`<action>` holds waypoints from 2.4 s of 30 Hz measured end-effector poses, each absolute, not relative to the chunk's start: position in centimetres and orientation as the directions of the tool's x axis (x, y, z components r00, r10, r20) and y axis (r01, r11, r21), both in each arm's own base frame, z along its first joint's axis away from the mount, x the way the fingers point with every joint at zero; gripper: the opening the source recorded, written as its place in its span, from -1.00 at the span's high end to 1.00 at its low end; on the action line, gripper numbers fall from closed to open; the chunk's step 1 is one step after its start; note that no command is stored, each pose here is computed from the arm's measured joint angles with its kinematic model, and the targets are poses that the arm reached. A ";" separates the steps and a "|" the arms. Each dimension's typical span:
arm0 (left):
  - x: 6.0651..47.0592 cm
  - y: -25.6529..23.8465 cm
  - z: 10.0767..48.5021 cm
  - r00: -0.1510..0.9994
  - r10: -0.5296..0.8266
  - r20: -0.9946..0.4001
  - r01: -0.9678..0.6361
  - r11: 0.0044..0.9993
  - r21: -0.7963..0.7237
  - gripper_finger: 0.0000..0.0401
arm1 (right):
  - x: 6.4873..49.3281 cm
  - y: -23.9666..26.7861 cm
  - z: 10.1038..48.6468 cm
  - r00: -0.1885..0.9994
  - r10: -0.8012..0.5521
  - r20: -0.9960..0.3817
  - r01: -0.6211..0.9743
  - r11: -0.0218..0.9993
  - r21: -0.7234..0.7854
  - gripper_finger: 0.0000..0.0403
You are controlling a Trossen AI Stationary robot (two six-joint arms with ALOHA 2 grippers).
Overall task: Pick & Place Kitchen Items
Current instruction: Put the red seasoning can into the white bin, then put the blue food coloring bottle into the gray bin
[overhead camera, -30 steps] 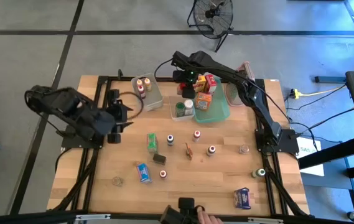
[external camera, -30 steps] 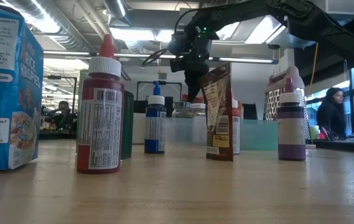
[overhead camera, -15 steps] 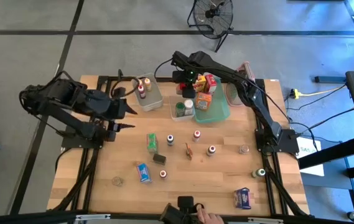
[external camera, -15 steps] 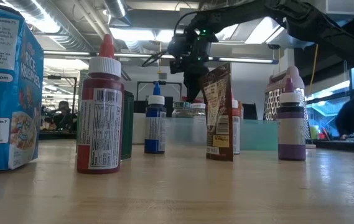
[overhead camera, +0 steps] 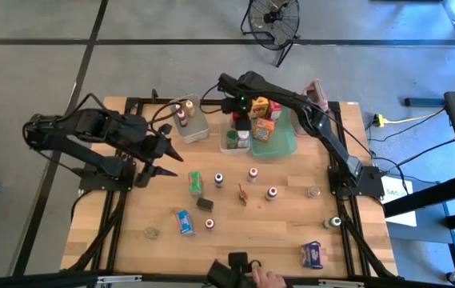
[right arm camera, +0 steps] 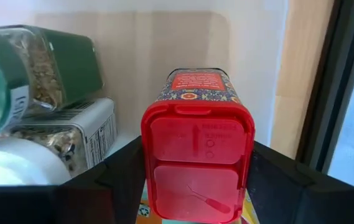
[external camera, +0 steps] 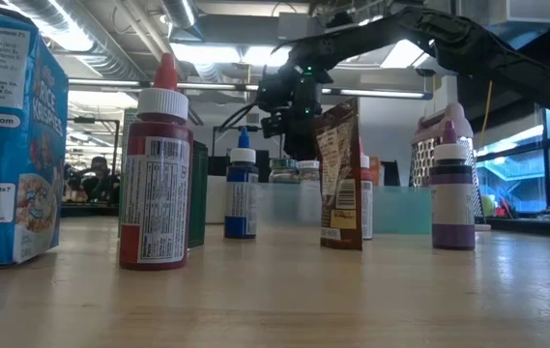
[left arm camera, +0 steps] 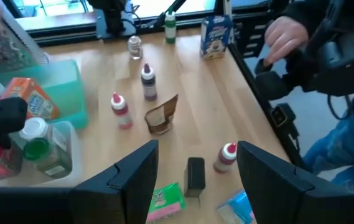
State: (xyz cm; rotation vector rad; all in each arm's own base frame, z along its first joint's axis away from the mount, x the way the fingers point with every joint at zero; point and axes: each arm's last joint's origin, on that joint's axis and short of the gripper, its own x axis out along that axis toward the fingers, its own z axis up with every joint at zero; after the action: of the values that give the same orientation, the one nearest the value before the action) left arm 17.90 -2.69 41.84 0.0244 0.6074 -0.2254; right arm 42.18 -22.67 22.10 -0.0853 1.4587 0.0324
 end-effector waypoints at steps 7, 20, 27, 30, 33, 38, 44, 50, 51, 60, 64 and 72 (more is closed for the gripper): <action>17.2 -2.5 42.1 0.818 -0.203 -0.539 0.213 0.976 -0.043 -0.06 | 42.2 -22.8 22.2 0.123 -0.037 -0.992 -0.085 0.995 -0.047 -0.21; 17.2 -2.5 42.1 0.818 -0.200 -0.540 0.212 0.976 -0.041 -0.06 | 42.5 -23.2 22.2 0.129 -0.110 -0.986 -0.031 0.993 -0.115 -0.23; 17.2 -2.5 42.1 0.818 -0.200 -0.540 0.212 0.976 -0.040 -0.06 | 42.5 -23.1 22.2 0.138 -0.092 -0.986 -0.029 0.995 -0.097 -0.37; 17.2 -2.5 42.1 0.818 -0.200 -0.540 0.212 0.976 -0.040 -0.06 | 42.5 -23.1 22.2 0.137 -0.093 -0.986 -0.021 0.995 -0.096 -0.47; 17.2 -2.5 42.0 0.818 -0.199 -0.540 0.211 0.977 -0.042 -0.06 | 42.4 -23.2 22.2 0.127 -0.110 -0.986 -0.002 0.994 -0.111 -0.58; 17.2 -2.5 42.0 0.818 -0.195 -0.540 0.203 0.978 -0.047 -0.06 | 42.5 -22.7 23.0 0.103 -0.189 -0.977 -0.005 0.982 -0.190 -0.65; 17.2 -2.5 42.0 0.817 -0.193 -0.543 0.172 0.981 -0.091 -0.06 | 42.3 -21.2 26.4 0.153 -0.277 -0.949 -0.008 0.960 -0.281 -0.65; 17.2 -2.5 42.0 0.819 -0.192 -0.541 0.153 0.981 -0.117 -0.06 | 40.8 -19.3 31.4 0.231 -0.350 -0.908 0.062 0.937 -0.345 -0.65; 17.2 -2.5 42.0 0.819 -0.192 -0.540 0.153 0.981 -0.117 -0.06 | 40.5 -18.9 32.3 0.246 -0.355 -0.902 0.079 0.935 -0.346 -0.65; 17.7 -2.5 42.2 0.835 -0.195 -0.515 0.107 0.975 -0.196 -0.06 | 37.2 -14.2 39.0 0.430 -0.240 -0.870 0.122 0.971 -0.207 -0.65; 18.1 -2.8 42.0 0.831 -0.179 -0.526 0.100 0.979 -0.176 -0.06 | 36.1 -12.0 40.9 0.506 -0.114 -0.855 0.064 0.993 -0.095 -0.65; 21.5 -3.0 40.3 0.780 -0.123 -0.614 0.079 0.992 -0.098 -0.06 | 33.7 -5.7 45.1 0.639 0.155 -0.753 -0.085 0.988 0.131 -0.65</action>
State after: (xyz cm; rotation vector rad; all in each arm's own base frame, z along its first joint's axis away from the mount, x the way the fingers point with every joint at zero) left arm 21.52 -2.98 40.32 -0.0687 0.6681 -0.1089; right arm 33.69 -5.74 45.11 0.0858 0.8665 0.1372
